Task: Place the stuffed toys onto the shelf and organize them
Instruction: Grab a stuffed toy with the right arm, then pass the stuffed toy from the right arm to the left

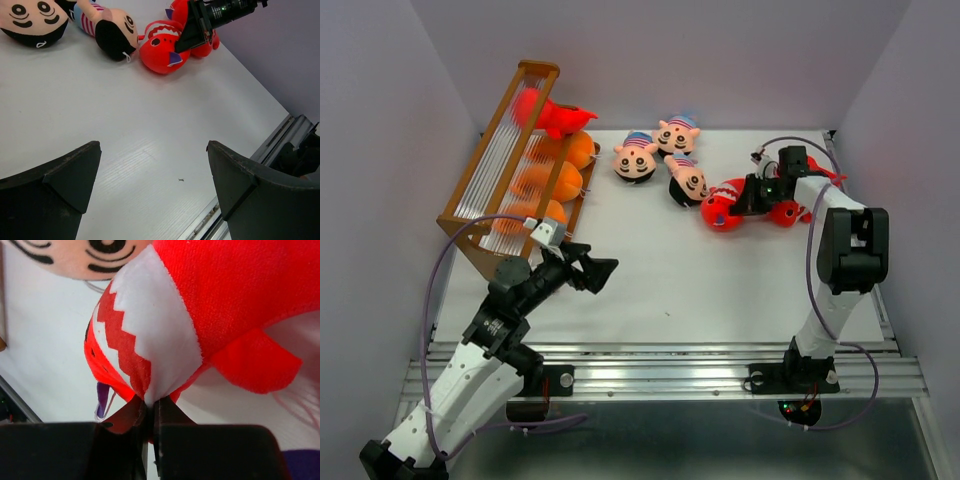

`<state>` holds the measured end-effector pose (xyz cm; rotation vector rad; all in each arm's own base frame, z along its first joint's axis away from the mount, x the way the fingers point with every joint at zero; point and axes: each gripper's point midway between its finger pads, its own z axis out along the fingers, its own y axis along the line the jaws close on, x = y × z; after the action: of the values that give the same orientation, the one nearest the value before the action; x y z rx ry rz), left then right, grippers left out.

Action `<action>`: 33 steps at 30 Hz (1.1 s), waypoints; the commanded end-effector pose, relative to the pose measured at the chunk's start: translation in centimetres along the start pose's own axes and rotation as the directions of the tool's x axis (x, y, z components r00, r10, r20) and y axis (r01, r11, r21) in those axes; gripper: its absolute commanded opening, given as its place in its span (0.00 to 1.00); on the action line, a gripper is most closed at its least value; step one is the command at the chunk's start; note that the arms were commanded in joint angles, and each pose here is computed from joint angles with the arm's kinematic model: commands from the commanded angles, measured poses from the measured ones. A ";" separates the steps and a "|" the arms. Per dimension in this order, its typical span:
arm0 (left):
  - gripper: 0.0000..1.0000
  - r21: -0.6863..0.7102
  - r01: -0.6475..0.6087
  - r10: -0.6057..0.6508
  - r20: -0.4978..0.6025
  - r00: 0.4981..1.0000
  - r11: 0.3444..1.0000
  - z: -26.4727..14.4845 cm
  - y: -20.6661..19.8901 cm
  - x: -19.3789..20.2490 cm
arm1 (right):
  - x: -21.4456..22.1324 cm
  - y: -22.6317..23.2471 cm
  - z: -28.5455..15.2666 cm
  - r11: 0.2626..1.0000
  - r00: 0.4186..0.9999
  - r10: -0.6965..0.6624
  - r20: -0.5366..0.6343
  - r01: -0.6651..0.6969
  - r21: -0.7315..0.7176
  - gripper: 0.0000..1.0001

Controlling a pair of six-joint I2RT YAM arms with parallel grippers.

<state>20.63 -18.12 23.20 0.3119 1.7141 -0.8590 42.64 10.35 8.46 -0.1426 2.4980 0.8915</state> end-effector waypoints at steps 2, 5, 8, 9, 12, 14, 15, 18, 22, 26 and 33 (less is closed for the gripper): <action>0.98 0.073 0.001 -0.004 0.043 0.999 0.997 0.3 -1.4 -1.1 | -0.6 5.4 -4.8 0.952 0.957 -0.273 0.099 0.283 -0.114 0.01; 0.98 0.103 0.030 -0.034 0.036 0.999 0.994 0.5 -1.9 -0.9 | 1.5 7.9 -7.2 0.881 0.903 -0.417 0.101 0.429 -0.200 0.01; 0.97 0.156 0.080 -0.087 0.041 0.995 0.985 1.0 -2.9 -0.8 | 5.3 9.5 -9.0 0.827 0.871 -0.488 0.060 0.483 -0.288 0.01; 0.96 0.162 0.105 -0.109 0.018 0.994 0.981 1.1 -3.0 -0.2 | 5.7 9.9 -9.5 0.808 0.855 -0.514 0.066 0.508 -0.299 0.01; 0.95 0.217 0.157 -0.164 0.018 0.986 0.964 1.8 -4.4 -0.1 | 9.1 10.5 -10.2 0.758 0.822 -0.567 0.053 0.546 -0.357 0.01; 0.95 0.243 0.188 -0.195 0.003 0.981 0.952 2.4 -5.6 0.1 | 10.8 11.1 -10.7 0.722 0.797 -0.601 0.065 0.576 -0.384 0.01; 0.95 0.255 0.197 -0.201 -0.013 0.980 0.947 2.6 -6.0 0.5 | 10.8 11.4 -11.0 0.707 0.784 -0.615 0.080 0.594 -0.384 0.01; 0.95 0.269 0.226 -0.228 -0.026 0.973 0.936 3.4 -7.2 0.5 | 12.3 12.2 -11.2 0.676 0.767 -0.633 0.100 0.612 -0.411 0.01; 0.96 0.308 0.283 -0.275 -0.070 0.959 0.908 5.3 -9.9 1.9 | 14.3 13.5 -11.3 0.644 0.752 -0.648 0.126 0.628 -0.436 0.01; 0.95 0.330 0.339 -0.320 -0.111 0.941 0.881 7.2 -12.1 3.2 | 15.2 14.4 -11.0 0.627 0.739 -0.659 0.138 0.642 -0.442 0.01; 0.96 0.327 0.368 -0.311 -0.213 0.926 0.871 10.6 -15.6 7.0 | 15.5 13.4 -10.8 0.649 0.725 -0.673 0.147 0.674 -0.352 0.01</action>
<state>15.97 -34.74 17.17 0.3588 1.9318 -1.3605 20.05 15.03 15.12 -1.1344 2.0225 1.0931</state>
